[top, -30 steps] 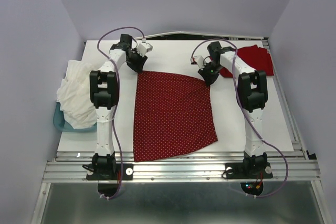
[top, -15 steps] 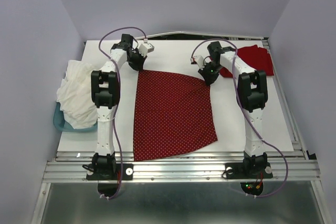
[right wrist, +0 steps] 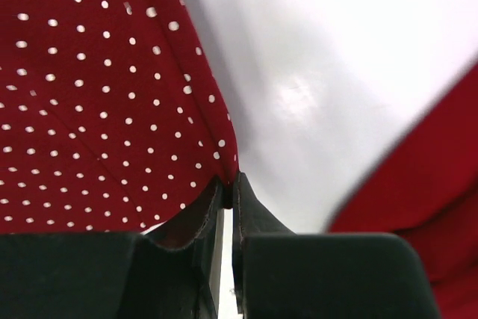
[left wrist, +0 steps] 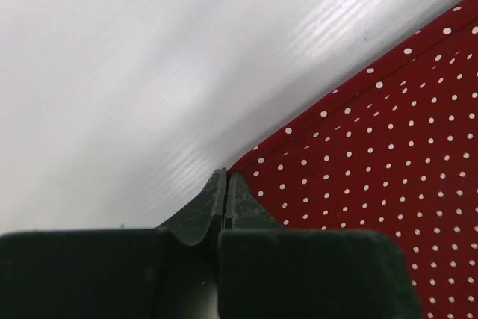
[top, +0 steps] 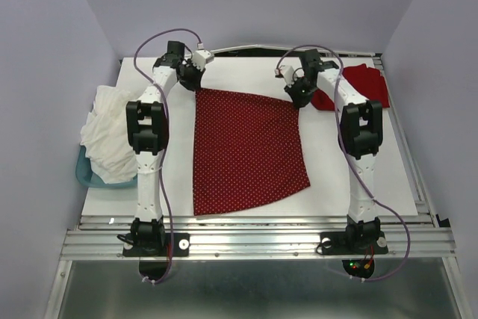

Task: Fold and stack the skirts
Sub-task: Fold the skirt

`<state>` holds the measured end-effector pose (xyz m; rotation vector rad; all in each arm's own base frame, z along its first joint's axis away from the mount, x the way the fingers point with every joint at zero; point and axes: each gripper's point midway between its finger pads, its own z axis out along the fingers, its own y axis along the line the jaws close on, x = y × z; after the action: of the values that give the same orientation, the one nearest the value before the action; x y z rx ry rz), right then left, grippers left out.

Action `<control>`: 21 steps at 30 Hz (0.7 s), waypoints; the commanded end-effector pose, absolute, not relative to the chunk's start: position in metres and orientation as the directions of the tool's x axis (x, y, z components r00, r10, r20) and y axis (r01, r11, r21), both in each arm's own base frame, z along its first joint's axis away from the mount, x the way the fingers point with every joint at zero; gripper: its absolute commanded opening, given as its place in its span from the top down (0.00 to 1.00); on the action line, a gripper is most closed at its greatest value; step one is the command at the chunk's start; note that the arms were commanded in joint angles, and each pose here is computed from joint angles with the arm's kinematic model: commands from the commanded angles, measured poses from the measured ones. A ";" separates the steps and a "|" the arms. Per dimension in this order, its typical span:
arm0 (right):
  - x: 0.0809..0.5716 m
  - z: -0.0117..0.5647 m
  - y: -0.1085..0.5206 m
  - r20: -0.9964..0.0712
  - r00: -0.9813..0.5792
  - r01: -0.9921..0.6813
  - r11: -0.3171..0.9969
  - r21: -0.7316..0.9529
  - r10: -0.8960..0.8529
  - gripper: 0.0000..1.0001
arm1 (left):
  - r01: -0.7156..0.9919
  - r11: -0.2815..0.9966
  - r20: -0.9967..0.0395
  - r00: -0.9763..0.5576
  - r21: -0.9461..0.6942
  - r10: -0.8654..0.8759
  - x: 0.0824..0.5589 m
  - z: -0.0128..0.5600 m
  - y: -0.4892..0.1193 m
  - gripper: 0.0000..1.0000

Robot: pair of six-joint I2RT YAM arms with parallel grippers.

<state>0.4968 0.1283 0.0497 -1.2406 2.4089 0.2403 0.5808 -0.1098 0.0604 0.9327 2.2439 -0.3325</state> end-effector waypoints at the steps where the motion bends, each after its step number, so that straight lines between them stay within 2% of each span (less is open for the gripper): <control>1: 0.543 0.118 0.115 -0.563 -0.455 -0.738 0.646 -0.196 -0.690 0.99 | 0.616 0.753 -0.832 -0.275 0.232 0.482 0.615 0.217 -0.098 1.00; 5: 0.548 0.137 0.113 -0.593 -0.439 -0.723 0.657 -0.213 -0.675 0.99 | 0.605 0.752 -0.845 -0.232 0.262 0.481 0.609 0.248 -0.098 1.00; 11: 0.527 0.152 0.112 -0.604 -0.390 -0.748 0.622 -0.233 -0.695 0.99 | 0.619 0.728 -0.854 -0.172 0.294 0.491 0.567 0.295 -0.100 1.00; 21: 0.487 0.161 0.112 -0.608 -0.312 -0.795 0.551 -0.254 -0.730 0.99 | 0.667 0.668 -0.783 -0.200 0.331 0.588 0.475 0.275 -0.086 1.00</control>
<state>0.4904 0.1188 0.1405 -1.2017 2.1666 0.1647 0.4956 -0.1044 0.2609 0.9542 1.9182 -0.2070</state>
